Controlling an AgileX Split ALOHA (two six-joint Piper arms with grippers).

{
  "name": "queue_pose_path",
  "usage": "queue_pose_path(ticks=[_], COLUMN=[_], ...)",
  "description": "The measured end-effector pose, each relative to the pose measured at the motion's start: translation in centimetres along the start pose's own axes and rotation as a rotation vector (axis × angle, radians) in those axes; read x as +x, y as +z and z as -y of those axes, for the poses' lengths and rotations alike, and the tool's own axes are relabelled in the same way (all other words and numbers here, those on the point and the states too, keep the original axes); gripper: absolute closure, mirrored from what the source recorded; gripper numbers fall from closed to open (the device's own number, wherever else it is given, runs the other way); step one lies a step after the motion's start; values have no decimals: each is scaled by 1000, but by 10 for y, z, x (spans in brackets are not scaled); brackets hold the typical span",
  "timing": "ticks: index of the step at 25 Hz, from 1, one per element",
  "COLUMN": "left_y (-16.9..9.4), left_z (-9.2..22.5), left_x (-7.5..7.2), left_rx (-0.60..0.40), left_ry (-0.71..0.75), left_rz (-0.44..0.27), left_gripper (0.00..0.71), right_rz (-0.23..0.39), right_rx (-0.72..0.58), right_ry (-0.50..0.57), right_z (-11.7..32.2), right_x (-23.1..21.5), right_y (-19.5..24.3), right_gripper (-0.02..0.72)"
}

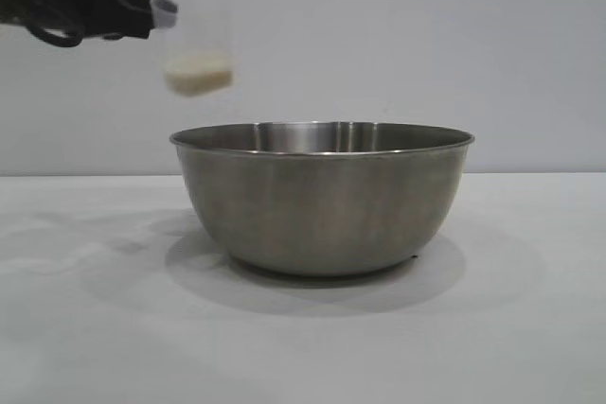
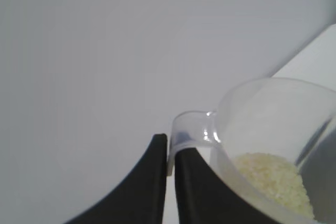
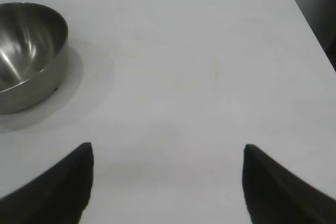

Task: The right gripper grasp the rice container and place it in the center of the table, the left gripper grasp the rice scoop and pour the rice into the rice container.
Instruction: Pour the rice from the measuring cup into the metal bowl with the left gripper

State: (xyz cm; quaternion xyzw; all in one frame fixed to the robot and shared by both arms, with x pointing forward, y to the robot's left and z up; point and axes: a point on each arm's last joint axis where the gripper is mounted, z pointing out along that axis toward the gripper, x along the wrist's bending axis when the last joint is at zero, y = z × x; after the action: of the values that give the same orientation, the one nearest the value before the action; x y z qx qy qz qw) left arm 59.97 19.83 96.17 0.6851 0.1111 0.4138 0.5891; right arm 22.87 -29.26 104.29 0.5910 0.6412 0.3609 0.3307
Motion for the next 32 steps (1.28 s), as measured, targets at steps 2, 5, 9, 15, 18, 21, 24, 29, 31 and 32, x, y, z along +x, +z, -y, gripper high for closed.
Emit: queue_pose_path(ticks=[2, 5, 9, 15, 18, 21, 24, 29, 31, 32], left_y=[6, 12, 16, 24, 28, 29, 29, 30, 31, 32], left_z=[-7, -14, -19, -26, -29, -30, -30, -31, -33, -34], left_x=[2, 5, 7, -6, -16, -19, -19, -24, -30, -33], left_rx=[-33, -67, -97, -154, -187, -203, -211, -247, -278, -298], left_ry=[63, 170, 339, 597, 708, 772, 833, 984, 1079, 1141], left_rz=[55, 98, 130, 184, 212, 221, 217, 234, 249, 250], left_gripper=[710, 710, 710, 710, 710, 710, 710, 710, 710, 710], right_rz=[0, 0, 0, 0, 0, 0, 0, 0, 0, 0], right_rx=[0, 0, 0, 0, 0, 0, 0, 0, 0, 0], right_ry=[0, 0, 0, 0, 0, 0, 0, 0, 0, 0], right_z=[0, 0, 0, 0, 0, 0, 0, 0, 0, 0], right_x=[0, 0, 0, 0, 0, 0, 0, 0, 0, 0], right_y=[0, 0, 0, 0, 0, 0, 0, 0, 0, 0], right_gripper=[204, 204, 204, 204, 204, 204, 204, 204, 204, 204])
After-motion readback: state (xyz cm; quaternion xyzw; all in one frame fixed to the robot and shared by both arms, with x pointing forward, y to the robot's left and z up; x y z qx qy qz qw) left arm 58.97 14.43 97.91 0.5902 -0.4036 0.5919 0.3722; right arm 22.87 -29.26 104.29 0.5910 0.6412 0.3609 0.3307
